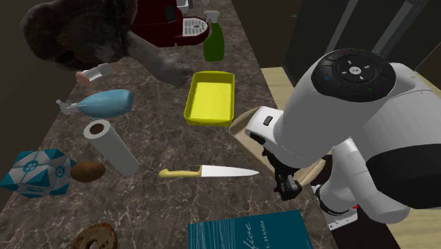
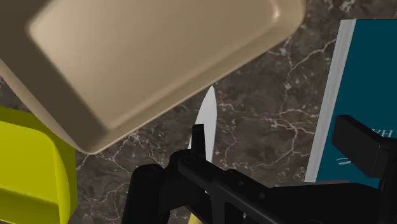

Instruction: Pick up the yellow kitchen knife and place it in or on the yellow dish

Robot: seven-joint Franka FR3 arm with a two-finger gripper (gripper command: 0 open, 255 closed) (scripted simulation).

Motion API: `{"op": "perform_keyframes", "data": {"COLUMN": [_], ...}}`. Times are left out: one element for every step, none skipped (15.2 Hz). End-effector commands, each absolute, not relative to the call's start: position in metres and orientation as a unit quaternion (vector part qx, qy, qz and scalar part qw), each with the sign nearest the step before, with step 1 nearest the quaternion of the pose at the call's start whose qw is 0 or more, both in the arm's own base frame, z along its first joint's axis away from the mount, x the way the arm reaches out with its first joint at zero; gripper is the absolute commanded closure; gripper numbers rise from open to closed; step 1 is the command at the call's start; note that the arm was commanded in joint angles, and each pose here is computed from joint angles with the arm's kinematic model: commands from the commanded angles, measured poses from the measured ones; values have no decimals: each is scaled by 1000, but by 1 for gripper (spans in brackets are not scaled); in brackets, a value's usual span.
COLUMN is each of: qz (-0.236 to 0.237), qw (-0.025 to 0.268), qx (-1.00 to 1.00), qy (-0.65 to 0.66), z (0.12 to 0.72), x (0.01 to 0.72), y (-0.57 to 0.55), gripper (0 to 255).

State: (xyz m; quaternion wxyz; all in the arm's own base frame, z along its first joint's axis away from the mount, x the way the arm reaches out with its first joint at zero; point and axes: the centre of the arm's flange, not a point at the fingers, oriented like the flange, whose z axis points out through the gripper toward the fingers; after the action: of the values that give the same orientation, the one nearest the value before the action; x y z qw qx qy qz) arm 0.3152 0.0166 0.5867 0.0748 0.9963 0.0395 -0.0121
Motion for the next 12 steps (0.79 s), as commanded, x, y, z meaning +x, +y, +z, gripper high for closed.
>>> {"op": "perform_keyframes", "data": {"qz": [-12,-11,-11,-10,-10,-9,-8,-8,-7,-6,-6,-5], "qw": [75,70,64,59,54,49,43,38,33,28,22,17], "qx": [996,997,997,997,997,998,998,998,998,998,998,998], "qy": [39,41,42,44,45,46,48,49,50,52,53,54], "z": [587,584,580,577,574,570,567,563,560,556,553,549], "x": [315,327,339,351,362,374,386,398,410,422,434,445], "y": [17,10,4,-2,-8,-14,-19,-25,-31,-36,-42,-47], "gripper": [0,0,0,0,0,0,0,0,0,0,0,0]}}
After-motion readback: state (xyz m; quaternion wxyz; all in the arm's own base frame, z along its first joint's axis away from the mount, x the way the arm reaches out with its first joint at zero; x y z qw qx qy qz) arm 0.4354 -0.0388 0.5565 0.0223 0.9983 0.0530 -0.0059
